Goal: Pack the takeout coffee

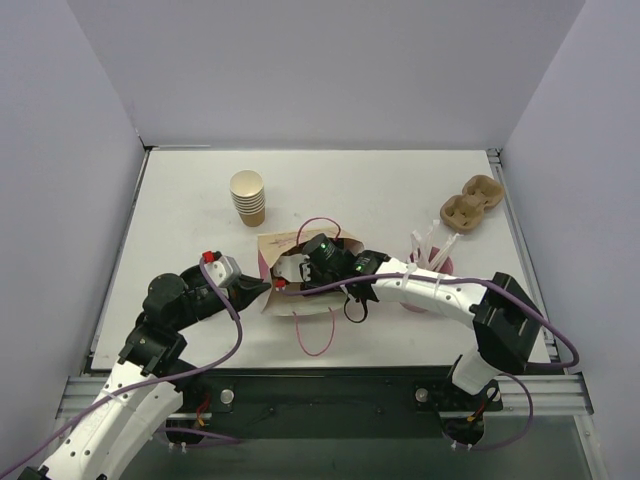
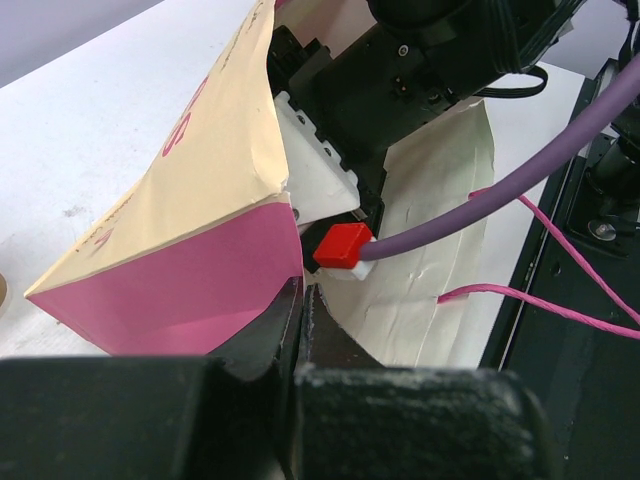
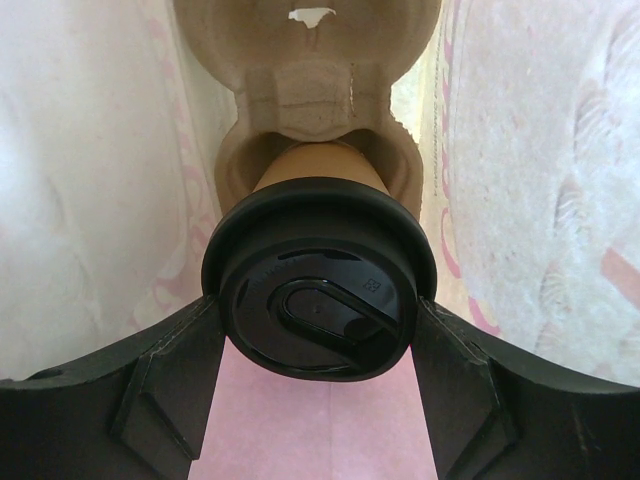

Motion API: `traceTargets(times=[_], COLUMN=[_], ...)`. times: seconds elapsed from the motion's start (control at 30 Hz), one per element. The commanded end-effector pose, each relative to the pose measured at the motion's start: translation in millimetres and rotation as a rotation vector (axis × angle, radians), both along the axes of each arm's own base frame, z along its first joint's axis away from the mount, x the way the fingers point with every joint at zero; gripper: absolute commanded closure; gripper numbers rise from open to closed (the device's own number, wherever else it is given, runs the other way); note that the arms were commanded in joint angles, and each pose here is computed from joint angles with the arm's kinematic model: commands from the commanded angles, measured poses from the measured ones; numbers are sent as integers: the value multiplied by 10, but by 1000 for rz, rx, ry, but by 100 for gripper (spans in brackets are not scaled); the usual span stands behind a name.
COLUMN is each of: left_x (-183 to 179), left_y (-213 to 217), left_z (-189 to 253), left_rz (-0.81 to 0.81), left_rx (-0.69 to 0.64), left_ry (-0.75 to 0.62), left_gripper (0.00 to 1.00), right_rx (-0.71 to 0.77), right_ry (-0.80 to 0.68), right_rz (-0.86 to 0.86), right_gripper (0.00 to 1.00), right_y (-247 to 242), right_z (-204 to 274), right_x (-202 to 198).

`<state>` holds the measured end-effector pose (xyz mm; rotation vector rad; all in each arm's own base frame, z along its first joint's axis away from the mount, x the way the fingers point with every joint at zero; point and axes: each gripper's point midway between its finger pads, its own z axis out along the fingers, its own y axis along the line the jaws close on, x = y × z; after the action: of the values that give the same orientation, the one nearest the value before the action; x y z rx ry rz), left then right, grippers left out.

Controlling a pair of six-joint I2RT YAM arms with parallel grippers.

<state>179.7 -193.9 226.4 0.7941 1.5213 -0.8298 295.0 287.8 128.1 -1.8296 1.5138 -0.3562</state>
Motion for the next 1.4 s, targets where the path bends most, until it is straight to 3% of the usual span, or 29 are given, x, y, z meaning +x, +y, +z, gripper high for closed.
traceTargets(times=[0.0, 0.73, 1.0, 1.3, 1.33, 1.37], left_x=[-11, 33, 38, 48, 51, 54], left_y=[-10, -3, -1, 4, 6, 4], left_z=[51, 56, 52, 76, 83, 90], left_rz=[-16, 4, 7, 14, 15, 15], left_rx=[-6, -10, -10, -13, -13, -13], left_ry=[-28, -19, -18, -21, -24, -24], left_gripper=[100, 100, 100, 100, 100, 100], right_rx=[22, 14, 15, 42, 44, 42], right_ry=[1, 59, 67, 40, 37, 35], right_rz=[-72, -105, -120, -135, -139, -139], right_gripper=[61, 55, 49, 33, 23, 21], right_y=[-73, -86, -81, -37, -44, -49], right_z=[-83, -314, -381, -240, -223, -218], right_x=[81, 158, 197, 266, 279, 280])
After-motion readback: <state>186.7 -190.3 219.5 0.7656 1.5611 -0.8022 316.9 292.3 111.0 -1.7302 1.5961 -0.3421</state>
